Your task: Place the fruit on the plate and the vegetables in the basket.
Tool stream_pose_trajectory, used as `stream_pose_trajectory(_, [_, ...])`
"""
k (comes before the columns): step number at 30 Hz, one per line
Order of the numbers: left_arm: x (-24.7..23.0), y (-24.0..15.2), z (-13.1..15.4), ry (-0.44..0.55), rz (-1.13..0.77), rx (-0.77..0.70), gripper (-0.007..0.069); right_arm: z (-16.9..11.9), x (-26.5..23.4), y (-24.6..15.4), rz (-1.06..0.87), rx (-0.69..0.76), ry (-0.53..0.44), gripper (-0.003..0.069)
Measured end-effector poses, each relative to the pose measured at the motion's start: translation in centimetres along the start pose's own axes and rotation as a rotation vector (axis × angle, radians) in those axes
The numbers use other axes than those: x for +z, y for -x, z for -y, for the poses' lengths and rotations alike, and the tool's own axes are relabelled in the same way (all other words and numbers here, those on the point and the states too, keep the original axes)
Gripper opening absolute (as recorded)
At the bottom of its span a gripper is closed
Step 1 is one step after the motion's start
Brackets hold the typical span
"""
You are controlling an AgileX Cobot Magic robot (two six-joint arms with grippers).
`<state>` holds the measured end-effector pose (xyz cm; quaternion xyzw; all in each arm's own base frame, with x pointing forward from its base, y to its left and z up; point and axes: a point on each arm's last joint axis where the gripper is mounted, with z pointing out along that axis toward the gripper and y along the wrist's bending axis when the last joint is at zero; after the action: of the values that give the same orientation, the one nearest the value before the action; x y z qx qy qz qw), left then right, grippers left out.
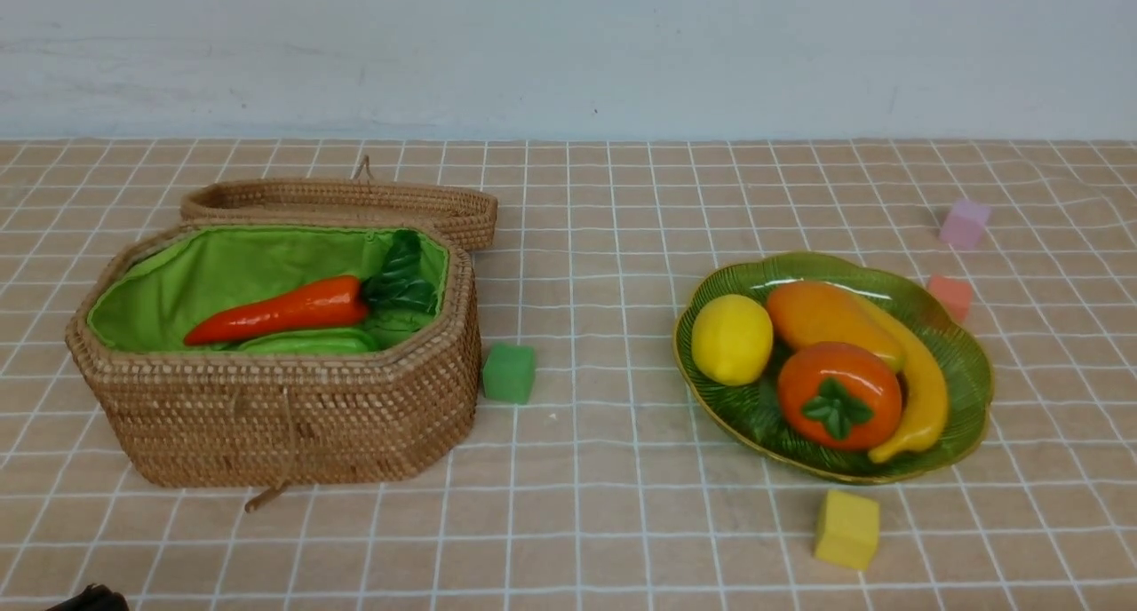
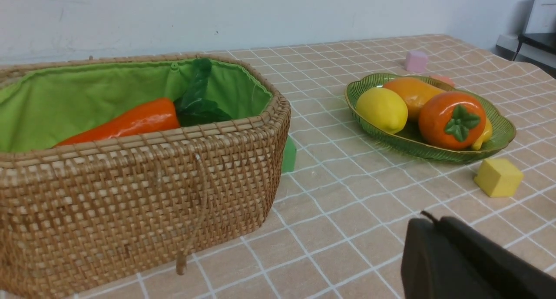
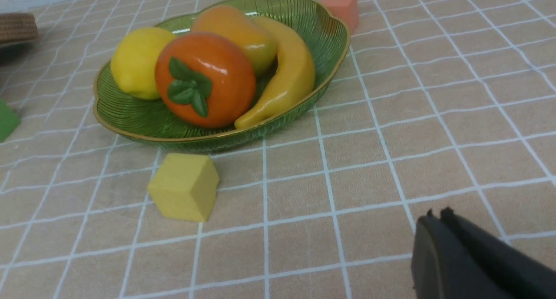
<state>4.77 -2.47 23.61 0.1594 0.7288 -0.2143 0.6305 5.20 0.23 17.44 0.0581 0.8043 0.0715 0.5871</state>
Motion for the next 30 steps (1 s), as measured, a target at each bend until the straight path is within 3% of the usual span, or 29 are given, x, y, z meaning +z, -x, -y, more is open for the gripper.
stream_pose_trajectory(21, [0.0, -0.6, -0.1, 0.016, 0.013, 0.000, 0.0000, 0.0, 0.0, 0.0, 0.001, 0.001, 0.000, -0.0003])
stream_pose_trajectory(23, [-0.2, -0.7, -0.3, 0.055, 0.052, -0.030, -0.0003, 0.0, 0.0, 0.0, 0.001, 0.001, 0.000, -0.0003])
stream_pose_trajectory(26, [-0.1, -1.4, -1.0, 0.206, 0.159, -0.089, -0.0013, 0.0, 0.0, 0.0, 0.001, 0.001, -0.001, 0.0001])
stream_pose_trajectory(30, [0.3, -3.5, -2.1, 0.354, 0.150, -0.139, -0.0013, 0.0, 0.0, 0.0, 0.001, 0.000, -0.001, 0.0003])
